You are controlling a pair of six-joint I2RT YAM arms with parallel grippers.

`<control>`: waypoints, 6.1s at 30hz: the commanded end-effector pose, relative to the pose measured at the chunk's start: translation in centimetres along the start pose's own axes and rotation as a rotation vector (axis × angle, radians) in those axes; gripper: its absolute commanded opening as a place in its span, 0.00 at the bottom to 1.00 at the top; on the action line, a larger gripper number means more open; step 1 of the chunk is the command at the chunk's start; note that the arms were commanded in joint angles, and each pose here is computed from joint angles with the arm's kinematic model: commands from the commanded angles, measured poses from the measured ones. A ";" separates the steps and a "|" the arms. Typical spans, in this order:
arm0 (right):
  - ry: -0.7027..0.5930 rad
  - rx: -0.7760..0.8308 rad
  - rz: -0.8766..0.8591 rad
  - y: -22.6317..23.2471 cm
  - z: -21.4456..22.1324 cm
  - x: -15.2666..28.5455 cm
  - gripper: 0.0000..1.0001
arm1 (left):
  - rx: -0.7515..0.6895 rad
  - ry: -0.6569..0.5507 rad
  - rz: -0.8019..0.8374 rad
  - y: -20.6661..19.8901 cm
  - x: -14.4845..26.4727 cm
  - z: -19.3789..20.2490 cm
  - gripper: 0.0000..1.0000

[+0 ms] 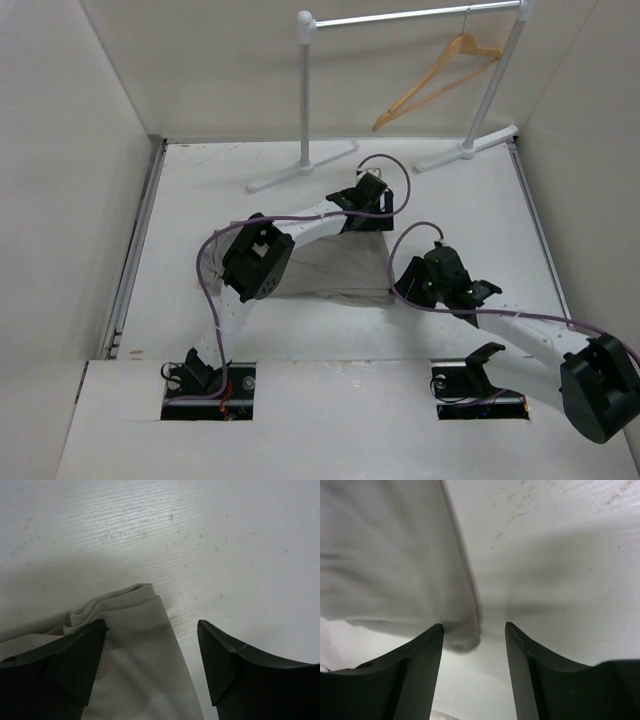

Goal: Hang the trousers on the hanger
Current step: Fold the trousers at the center of the board, then pick up the hanger from the clothesline, then place the trousers on the hanger.

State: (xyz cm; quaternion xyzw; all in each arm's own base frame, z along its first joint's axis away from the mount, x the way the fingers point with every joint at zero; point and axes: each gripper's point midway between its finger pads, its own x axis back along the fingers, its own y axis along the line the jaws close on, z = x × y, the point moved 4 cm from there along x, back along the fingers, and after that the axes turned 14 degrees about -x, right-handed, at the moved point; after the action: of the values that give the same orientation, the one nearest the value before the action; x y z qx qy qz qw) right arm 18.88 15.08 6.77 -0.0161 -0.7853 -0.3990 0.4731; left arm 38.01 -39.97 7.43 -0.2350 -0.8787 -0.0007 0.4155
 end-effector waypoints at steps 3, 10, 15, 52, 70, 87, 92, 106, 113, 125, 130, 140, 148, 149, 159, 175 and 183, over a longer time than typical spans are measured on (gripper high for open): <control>-0.104 0.037 -0.087 3.8 -2.9 4.3 0.64 | 0.082 -0.192 0.005 1.4 6.7 -5.9 0.83; -0.298 0.051 -0.235 10.1 -9.4 11.9 0.69 | 0.145 -0.332 0.112 1.1 13.4 -8.3 0.97; -0.440 0.137 -0.377 18.9 -16.3 15.4 0.16 | 0.222 -0.381 0.130 2.4 16.7 -6.5 0.94; -0.546 0.263 -0.808 38.2 -33.5 12.9 0.16 | 0.376 -0.246 -0.044 12.3 23.7 8.6 0.47; -0.335 0.230 -0.679 27.0 -23.4 8.2 0.14 | 0.353 -0.380 0.076 8.7 26.8 0.9 0.63; -0.068 0.180 -0.565 16.4 -7.5 6.0 0.10 | 0.198 -0.481 0.280 -3.0 24.5 -8.3 0.69; -0.036 0.168 -0.548 14.5 -4.8 6.5 0.11 | 0.141 -0.457 0.299 -6.0 23.2 -7.0 0.69; 0.051 0.161 -0.528 11.8 -0.4 8.7 0.14 | 0.029 -0.380 0.190 -9.0 18.0 -4.3 0.15; -0.005 0.081 -0.466 8.6 -0.6 10.8 0.55 | 0.196 -0.450 0.163 -8.9 18.0 -2.4 0.07; -0.150 -0.001 -0.303 6.0 -5.0 10.3 0.09 | 0.436 -0.468 0.214 -8.3 15.2 0.0 0.07; -0.179 0.069 -0.234 7.1 -6.8 7.4 0.13 | 0.509 -0.465 0.250 -8.1 14.2 1.3 0.07; -0.134 0.089 -0.163 7.8 -8.4 0.6 0.24 | 0.535 -0.446 0.229 -6.5 11.3 5.3 0.08; -0.115 0.081 -0.101 7.9 -9.5 -3.9 0.41 | 0.540 -0.496 0.111 -4.1 9.8 6.5 0.08; -0.114 0.083 -0.093 7.8 -9.6 -4.3 0.42 | 0.542 -0.500 0.101 -3.9 9.8 6.5 0.08; -0.070 0.092 -0.012 5.8 -9.0 -6.5 0.49 | 0.519 -0.464 0.036 -2.8 8.1 8.6 0.09; -0.064 0.070 0.027 4.9 -7.8 -6.6 0.10 | 0.545 -0.435 0.012 -2.1 7.2 10.2 0.10; -0.192 -0.019 -0.152 8.6 -12.5 -1.3 0.08 | 0.527 -0.397 -0.048 1.6 8.4 12.1 0.10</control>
State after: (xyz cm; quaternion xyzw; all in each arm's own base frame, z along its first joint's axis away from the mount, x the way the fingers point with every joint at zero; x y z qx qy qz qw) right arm 30.73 13.99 10.44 -0.0145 -0.8164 -0.4062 0.4102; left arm 26.05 -36.32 8.19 -0.1343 -0.9041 0.3222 0.2465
